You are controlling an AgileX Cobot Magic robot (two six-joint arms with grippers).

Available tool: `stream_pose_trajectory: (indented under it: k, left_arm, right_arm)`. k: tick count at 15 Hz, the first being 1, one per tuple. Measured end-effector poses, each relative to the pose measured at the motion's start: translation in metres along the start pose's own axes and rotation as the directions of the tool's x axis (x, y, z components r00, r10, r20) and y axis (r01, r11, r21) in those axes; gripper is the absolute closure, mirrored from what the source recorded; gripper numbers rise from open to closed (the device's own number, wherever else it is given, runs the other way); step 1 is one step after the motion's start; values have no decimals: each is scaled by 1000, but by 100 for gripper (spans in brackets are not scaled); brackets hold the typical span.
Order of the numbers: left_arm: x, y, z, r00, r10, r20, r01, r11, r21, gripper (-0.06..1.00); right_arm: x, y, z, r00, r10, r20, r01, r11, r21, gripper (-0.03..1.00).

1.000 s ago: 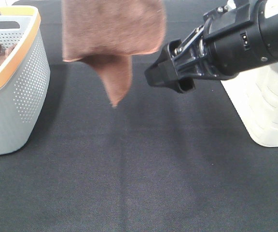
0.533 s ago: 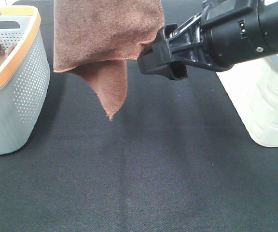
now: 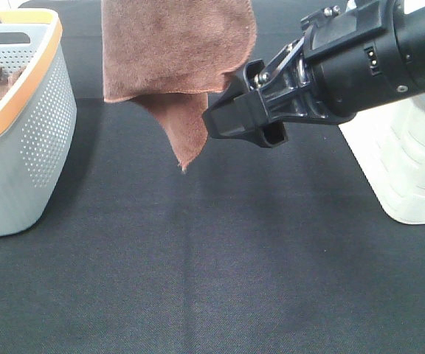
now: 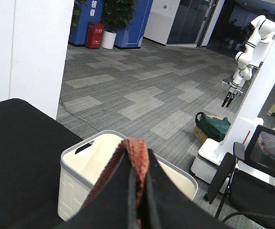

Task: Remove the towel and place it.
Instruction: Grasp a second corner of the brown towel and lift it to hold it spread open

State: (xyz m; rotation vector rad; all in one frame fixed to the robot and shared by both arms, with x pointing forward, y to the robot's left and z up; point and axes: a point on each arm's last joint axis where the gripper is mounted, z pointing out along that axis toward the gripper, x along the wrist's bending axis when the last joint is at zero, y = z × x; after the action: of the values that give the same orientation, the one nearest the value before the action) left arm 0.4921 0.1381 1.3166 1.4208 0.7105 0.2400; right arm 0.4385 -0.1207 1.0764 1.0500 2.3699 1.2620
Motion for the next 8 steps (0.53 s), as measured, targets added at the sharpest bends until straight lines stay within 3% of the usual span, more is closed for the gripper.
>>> stream_pose_trajectory:
  k: [8]
  left_arm:
    - [0,0,0,1000,0,2,0,1000,4,94]
  right_arm:
    - [0,6,-4,999,37,4,-36,997,-66,17]
